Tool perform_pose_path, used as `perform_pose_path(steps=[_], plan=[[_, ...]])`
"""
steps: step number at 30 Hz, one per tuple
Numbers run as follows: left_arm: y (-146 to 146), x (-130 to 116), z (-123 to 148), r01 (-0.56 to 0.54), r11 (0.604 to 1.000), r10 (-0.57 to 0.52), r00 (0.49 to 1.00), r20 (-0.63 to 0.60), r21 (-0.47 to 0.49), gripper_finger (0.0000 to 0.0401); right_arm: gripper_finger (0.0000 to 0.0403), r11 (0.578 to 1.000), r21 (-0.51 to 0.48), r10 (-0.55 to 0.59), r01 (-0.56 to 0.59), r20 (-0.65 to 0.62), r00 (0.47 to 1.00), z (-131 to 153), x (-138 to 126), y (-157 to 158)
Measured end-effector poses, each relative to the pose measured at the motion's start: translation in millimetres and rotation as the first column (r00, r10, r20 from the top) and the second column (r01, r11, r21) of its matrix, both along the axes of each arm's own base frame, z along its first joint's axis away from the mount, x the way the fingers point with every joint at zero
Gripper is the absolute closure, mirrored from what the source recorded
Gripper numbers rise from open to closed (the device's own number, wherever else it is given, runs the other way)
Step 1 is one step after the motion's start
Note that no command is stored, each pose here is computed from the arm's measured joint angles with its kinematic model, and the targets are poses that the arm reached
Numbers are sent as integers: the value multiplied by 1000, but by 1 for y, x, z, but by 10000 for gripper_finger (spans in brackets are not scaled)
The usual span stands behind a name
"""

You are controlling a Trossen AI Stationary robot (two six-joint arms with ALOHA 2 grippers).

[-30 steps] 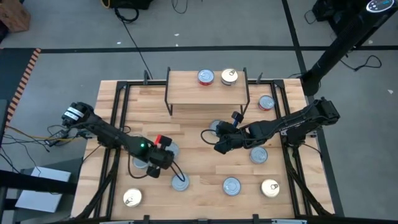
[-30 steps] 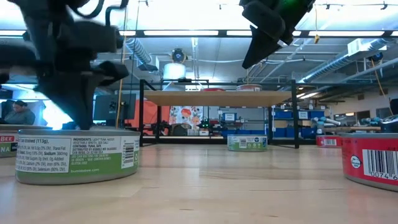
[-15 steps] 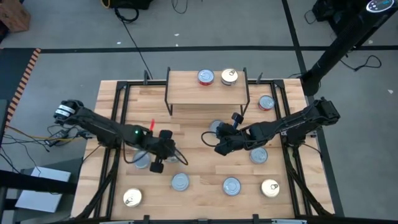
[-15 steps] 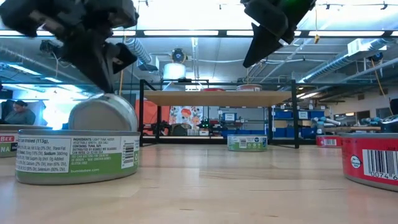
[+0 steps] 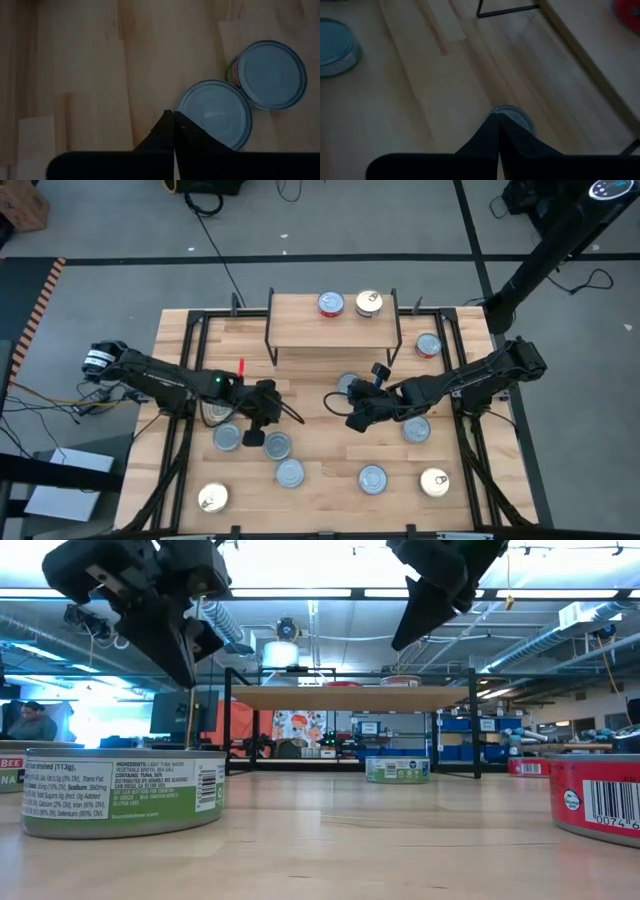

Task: Stack canned seafood by type on shelf
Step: Put the green and white tuna can on the shelf

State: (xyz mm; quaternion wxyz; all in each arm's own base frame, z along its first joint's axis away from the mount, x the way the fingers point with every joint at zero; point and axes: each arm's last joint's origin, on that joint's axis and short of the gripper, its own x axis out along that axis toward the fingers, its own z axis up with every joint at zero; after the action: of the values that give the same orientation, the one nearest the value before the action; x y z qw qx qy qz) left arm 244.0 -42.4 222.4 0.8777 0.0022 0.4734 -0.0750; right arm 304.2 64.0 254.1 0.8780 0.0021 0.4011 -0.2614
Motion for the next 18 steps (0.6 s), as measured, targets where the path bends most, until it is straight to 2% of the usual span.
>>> perform_pose_path(steps=[3,8,11,18], plan=[[-1,-7,-9,-15,999,15,1000,3,-32,401,387,999,35,24,-24,0,1000,0,1,1],[-9,-16,-27,53,992,-41,994,105,-112,401,389,998,39,38,-40,36,999,2,4,3],[-14,-19,-39,72,992,-63,994,85,-108,401,395,997,32,62,-65,65,996,4,7,4],[-24,-11,-56,128,988,-122,990,63,-89,401,392,997,35,72,-76,89,993,6,9,6]])
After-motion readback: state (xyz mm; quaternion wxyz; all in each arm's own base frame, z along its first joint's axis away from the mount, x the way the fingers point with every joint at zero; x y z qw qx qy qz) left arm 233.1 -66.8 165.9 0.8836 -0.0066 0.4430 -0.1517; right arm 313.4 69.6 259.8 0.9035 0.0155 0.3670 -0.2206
